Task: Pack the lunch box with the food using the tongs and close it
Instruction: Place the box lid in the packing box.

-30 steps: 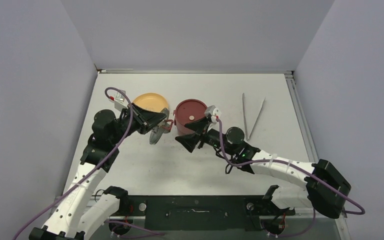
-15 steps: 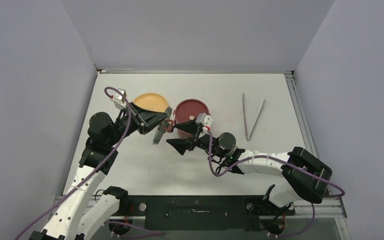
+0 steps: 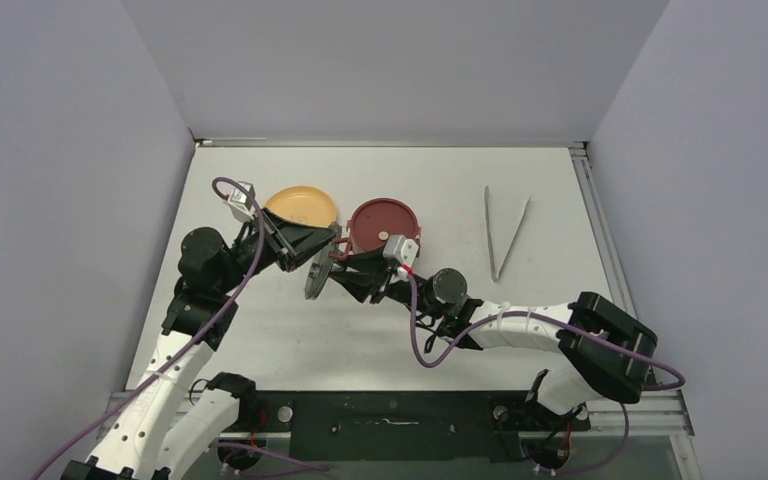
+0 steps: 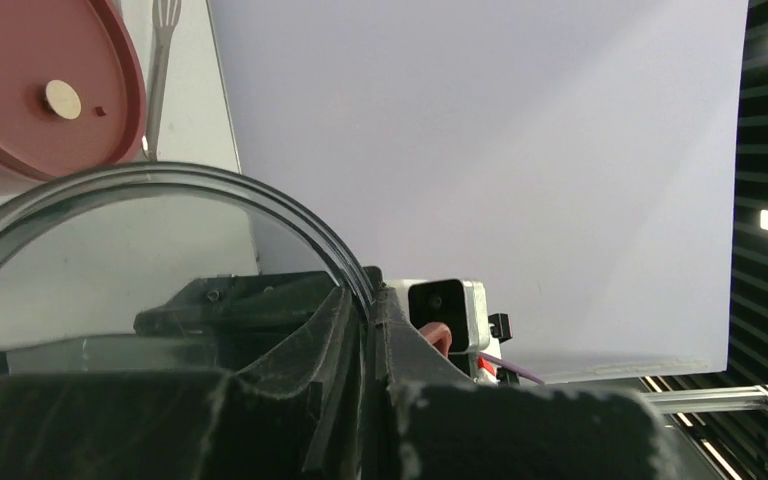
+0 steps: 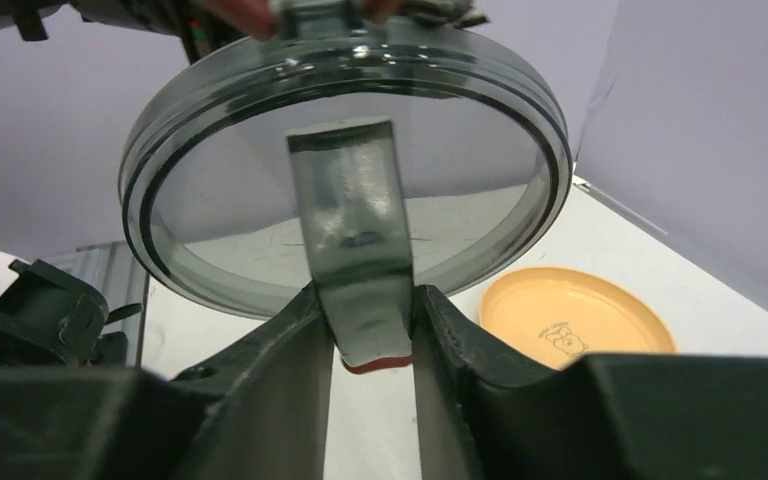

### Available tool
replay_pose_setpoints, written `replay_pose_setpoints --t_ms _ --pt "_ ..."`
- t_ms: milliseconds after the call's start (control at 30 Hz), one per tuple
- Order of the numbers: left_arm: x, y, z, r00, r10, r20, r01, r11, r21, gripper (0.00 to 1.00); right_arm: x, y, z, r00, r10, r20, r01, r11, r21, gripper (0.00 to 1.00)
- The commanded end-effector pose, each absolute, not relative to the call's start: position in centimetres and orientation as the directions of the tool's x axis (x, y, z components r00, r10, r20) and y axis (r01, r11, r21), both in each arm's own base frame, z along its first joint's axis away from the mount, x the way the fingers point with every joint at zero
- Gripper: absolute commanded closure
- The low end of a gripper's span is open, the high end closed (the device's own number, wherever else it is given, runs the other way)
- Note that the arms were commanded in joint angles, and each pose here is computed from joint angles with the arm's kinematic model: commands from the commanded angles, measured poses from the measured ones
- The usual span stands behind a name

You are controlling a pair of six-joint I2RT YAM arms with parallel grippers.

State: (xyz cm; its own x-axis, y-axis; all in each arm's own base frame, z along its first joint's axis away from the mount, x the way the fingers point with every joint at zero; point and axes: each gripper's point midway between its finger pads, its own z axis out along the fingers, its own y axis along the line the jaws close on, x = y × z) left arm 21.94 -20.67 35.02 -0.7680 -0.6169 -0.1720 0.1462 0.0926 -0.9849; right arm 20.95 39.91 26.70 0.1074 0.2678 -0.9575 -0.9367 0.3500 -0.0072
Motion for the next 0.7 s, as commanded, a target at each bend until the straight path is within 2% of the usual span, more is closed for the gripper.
replay_pose_setpoints --t_ms 0,67,100,233,300,333,533,667 --pt "21.4 -20.8 36.8 -0.767 -0.593 -0.245 0.249 0.077 -0.965 1.0 20.1 40.4 30.7 0.165 0.326 -0.931 -0.944 0.325 -0.053 0.79" --pt "21.5 -20.8 36.5 -0.758 -0.594 -0.268 0.256 0.108 -0.961 0.98 19.7 40.4 30.9 0.163 0.307 -0.938 -0.948 0.311 -0.062 0.84" --pt "21.7 -20.6 36.5 -0.747 -0.598 -0.291 0.266 0.132 -0.955 0.92 19.4 40.4 31.0 0.163 0.3 -0.94 -0.95 0.306 -0.067 0.87" --pt "22.3 -19.5 36.2 -0.693 -0.612 -0.381 0.276 0.263 -0.924 0.63 18.7 39.3 31.5 0.159 0.273 -0.949 -0.947 0.315 -0.068 0.95" --pt "22.6 -19.0 36.4 -0.664 -0.605 -0.44 0.3 0.324 -0.897 0.38 18.7 38.5 31.8 0.152 0.258 -0.954 -0.94 0.337 -0.059 0.95" --pt "22.7 -18.8 36.6 -0.652 -0.6 -0.463 0.309 0.347 -0.886 0.32 18.7 38.1 31.8 0.15 0.244 -0.958 -0.936 0.347 -0.058 0.95" --pt "23.3 -17.0 37.3 -0.565 -0.564 -0.602 0.344 0.502 -0.793 0.14 19.3 35.8 32.3 0.117 0.13 -0.985 -0.903 0.428 -0.05 0.95" --pt "23.4 -16.2 38.2 -0.485 -0.508 -0.712 0.415 0.583 -0.698 0.11 19.9 34.8 32.4 0.086 -0.001 -0.996 -0.885 0.458 -0.077 0.95"
